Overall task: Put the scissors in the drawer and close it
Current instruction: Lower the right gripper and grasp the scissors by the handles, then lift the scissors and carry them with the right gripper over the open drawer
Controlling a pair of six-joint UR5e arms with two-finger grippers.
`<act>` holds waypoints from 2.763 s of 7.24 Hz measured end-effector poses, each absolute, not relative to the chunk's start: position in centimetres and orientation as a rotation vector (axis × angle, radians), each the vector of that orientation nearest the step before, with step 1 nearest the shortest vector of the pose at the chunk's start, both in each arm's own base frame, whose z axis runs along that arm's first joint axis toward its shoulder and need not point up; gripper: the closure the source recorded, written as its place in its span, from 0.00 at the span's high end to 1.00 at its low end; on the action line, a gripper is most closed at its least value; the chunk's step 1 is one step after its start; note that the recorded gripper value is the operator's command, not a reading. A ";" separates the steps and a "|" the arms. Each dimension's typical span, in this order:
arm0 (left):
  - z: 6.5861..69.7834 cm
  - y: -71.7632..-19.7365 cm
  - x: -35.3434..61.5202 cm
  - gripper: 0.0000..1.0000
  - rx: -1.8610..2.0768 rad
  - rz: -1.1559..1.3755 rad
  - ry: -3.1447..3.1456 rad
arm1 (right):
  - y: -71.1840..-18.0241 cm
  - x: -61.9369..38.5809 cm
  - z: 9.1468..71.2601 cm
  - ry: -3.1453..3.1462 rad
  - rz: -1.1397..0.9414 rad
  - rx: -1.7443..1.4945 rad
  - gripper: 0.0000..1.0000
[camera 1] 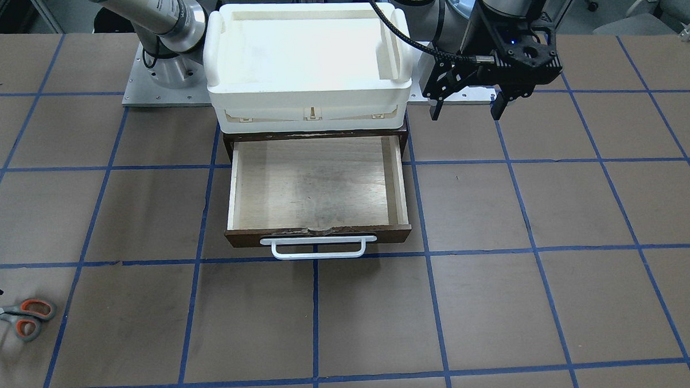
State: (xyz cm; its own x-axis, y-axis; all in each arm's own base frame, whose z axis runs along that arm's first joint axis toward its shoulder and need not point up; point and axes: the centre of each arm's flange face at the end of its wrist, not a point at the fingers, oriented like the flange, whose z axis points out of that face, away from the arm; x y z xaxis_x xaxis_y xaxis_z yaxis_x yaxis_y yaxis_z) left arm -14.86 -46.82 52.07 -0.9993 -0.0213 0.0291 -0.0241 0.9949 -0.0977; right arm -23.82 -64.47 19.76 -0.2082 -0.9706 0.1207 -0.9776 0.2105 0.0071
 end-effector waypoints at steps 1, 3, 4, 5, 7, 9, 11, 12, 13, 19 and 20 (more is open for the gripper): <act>52.1 -46.8 -14.9 1.00 0.035 0.153 -3.110 | -64.5 -23.8 19.3 -2.369 0.103 1.917 0.80; 52.1 -46.8 -14.9 1.00 0.035 0.154 -3.110 | -64.5 -23.8 18.8 -2.371 0.100 1.924 0.80; 52.1 -46.8 -14.9 1.00 0.035 0.154 -3.109 | -64.5 -23.8 18.8 -2.368 0.099 1.929 0.78; 52.1 -46.8 -14.9 1.00 0.035 0.154 -3.109 | -64.5 -23.7 18.7 -2.361 0.097 1.939 0.74; 52.1 -46.8 -14.9 1.00 0.035 0.154 -3.110 | -64.5 -23.7 18.7 -2.353 0.094 1.952 0.75; 52.1 -46.8 -14.9 1.00 0.035 0.154 -3.109 | -64.5 -23.7 18.5 -2.352 0.091 1.962 0.76; 52.1 -46.8 -14.9 1.00 0.035 0.155 -3.109 | -64.5 -23.6 17.8 -2.351 0.086 1.978 0.48; 52.2 -46.8 -14.9 1.00 0.035 0.156 -3.109 | -64.5 -23.6 17.7 -2.348 0.079 1.984 0.23; 52.2 -46.8 -14.9 1.00 0.035 0.156 -3.109 | -64.5 -23.5 17.6 -2.346 0.067 1.986 0.06; 52.2 -46.8 -14.9 1.00 0.035 0.156 -3.109 | -64.6 -22.1 22.5 -2.270 0.019 1.953 0.00; 52.2 -46.7 -14.9 1.00 0.035 0.156 -3.109 | -64.4 -20.7 25.9 -2.244 0.034 1.942 0.00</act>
State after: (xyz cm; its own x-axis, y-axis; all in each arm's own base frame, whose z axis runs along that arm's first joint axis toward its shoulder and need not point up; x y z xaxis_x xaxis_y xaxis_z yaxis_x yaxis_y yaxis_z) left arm -14.87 -46.73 52.19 -0.9994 -0.0210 0.0292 -0.0238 0.9947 -0.0998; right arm -20.71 -64.37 25.88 -0.1350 -0.9801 0.1453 -0.9841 0.1497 0.0955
